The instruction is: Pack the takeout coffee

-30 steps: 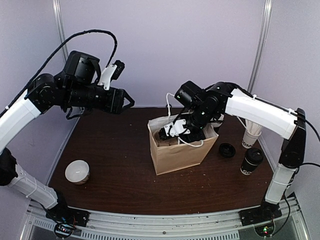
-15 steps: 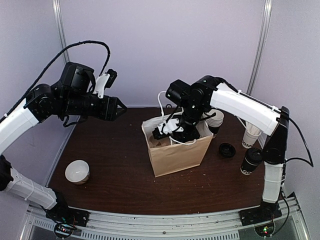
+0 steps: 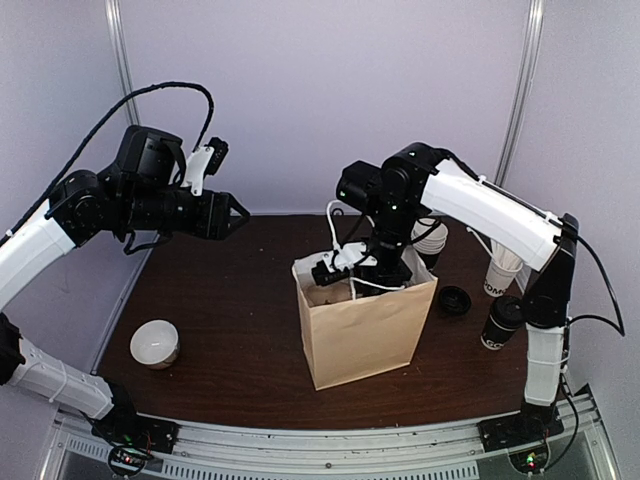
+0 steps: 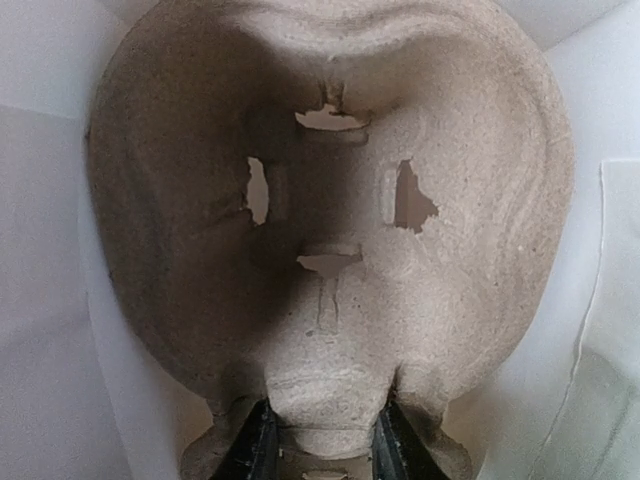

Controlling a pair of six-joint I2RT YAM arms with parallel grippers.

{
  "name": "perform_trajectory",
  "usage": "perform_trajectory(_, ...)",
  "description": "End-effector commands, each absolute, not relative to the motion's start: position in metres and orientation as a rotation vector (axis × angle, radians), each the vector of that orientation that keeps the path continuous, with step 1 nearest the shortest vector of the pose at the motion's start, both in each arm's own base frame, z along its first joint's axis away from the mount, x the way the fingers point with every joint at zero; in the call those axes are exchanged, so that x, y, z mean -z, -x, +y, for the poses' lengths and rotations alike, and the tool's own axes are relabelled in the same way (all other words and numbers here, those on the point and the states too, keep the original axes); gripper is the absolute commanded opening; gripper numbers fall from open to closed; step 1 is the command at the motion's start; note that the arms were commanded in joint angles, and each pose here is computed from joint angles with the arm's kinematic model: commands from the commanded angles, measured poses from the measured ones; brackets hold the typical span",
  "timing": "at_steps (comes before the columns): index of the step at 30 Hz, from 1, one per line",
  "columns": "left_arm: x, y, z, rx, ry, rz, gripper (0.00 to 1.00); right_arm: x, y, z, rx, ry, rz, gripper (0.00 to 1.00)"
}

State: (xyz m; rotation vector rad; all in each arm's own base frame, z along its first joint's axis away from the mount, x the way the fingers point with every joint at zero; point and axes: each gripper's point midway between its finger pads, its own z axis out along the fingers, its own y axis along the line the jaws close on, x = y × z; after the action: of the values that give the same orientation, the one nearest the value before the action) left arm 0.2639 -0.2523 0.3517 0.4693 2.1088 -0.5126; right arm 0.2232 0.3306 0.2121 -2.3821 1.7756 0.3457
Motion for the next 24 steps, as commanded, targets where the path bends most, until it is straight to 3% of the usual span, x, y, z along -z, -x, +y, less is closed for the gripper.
perform_trajectory(1,-0.359,-0.270,-0.258,0.543,-0.463,2.070,0.54,-0.213,-0.213,0.323,-0.395,2.386,1.799,0.24)
perform_trajectory(24,-0.349,-0.278,-0.269,0.552,-0.478,2.100,0.54,-0.150,-0.225,0.321,-0.174,2.302,1.757,0.27)
